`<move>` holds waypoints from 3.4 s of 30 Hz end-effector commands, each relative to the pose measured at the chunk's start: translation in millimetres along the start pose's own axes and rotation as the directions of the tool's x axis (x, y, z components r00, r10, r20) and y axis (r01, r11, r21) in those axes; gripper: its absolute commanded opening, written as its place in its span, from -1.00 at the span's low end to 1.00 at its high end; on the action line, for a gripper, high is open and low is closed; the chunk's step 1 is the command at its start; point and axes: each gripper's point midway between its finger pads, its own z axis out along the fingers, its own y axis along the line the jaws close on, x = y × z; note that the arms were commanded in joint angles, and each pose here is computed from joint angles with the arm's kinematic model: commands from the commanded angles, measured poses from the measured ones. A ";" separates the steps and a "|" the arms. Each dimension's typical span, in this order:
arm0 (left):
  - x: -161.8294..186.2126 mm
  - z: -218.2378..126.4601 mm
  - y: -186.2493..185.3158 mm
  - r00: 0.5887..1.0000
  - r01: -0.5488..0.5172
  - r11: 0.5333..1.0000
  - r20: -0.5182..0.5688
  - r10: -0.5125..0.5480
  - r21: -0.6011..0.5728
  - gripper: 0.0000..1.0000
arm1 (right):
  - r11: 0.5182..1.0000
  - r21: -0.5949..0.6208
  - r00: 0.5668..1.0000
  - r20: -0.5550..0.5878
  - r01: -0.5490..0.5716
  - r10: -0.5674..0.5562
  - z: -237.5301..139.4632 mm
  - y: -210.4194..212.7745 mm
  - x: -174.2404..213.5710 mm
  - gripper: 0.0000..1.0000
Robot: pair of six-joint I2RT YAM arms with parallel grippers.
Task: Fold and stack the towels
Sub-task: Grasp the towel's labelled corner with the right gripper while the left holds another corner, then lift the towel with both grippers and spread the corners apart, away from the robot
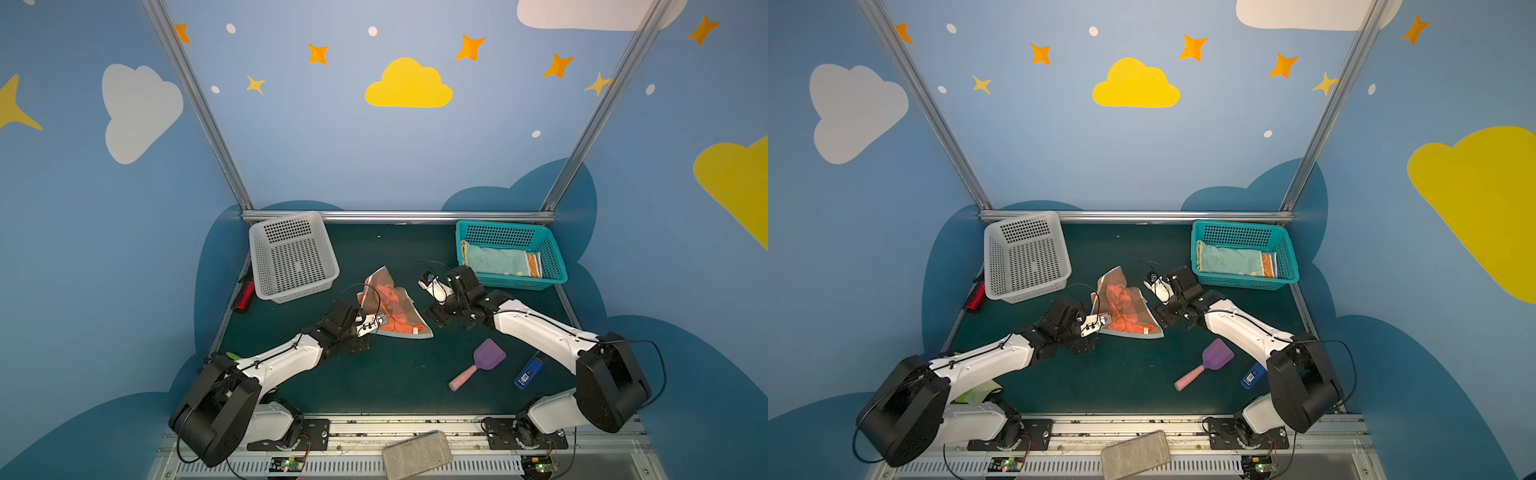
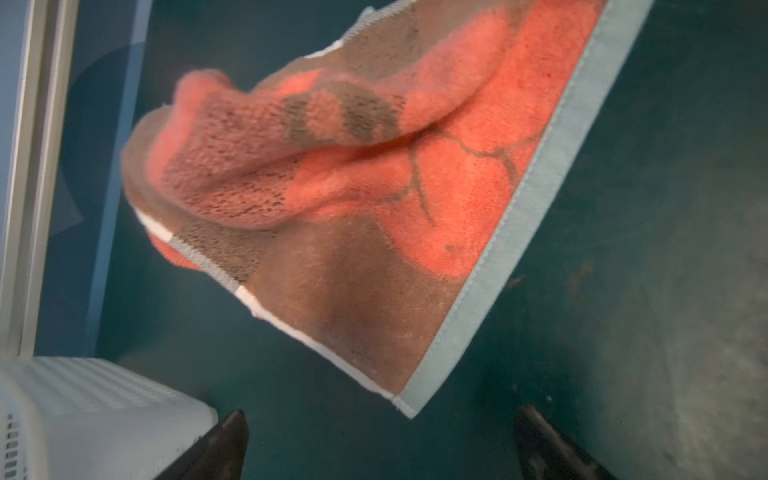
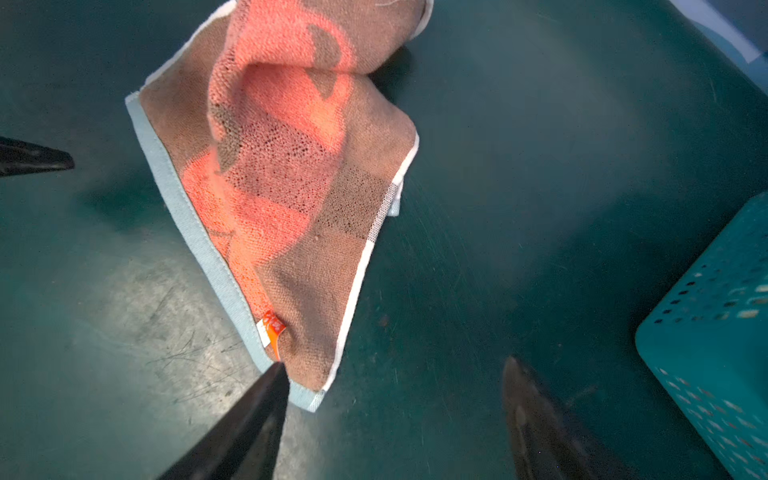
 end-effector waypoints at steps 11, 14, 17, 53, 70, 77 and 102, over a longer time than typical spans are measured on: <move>6.9 32.8 -12.6 0.995 -0.052 0.993 -0.079 0.061 0.104 0.75 | 0.999 -0.010 0.999 0.015 -0.052 0.052 -7.1 0.2 8.6 0.55; 10.7 40.4 -14.7 0.992 -0.043 0.985 -0.112 0.062 0.165 0.45 | 0.998 -0.004 0.998 0.011 -0.055 0.055 -6.5 -0.9 9.8 0.55; 15.0 46.7 -17.3 0.988 -0.040 0.975 -0.136 0.071 0.220 0.20 | 0.998 -0.001 0.998 0.010 -0.058 0.058 -6.7 -1.7 10.3 0.54; -26.1 31.1 23.0 0.991 0.131 0.977 -0.030 -0.127 0.168 -0.93 | 0.895 -0.157 0.894 -0.110 0.416 -0.435 27.8 49.3 60.3 0.54; -10.4 27.3 36.9 0.982 0.185 0.965 -0.003 -0.188 0.187 -0.93 | 0.965 -0.047 0.955 -0.144 0.257 -0.261 28.4 66.0 16.7 0.52; -7.7 17.2 49.2 0.981 0.173 0.965 0.053 -0.187 0.199 -0.93 | 0.987 0.004 0.987 -0.033 0.159 -0.159 41.7 73.4 13.2 0.52; -12.3 8.6 56.4 0.974 0.200 0.963 0.065 -0.215 0.182 -0.93 | 0.984 0.092 0.988 -0.034 0.151 -0.148 92.8 85.5 48.9 0.36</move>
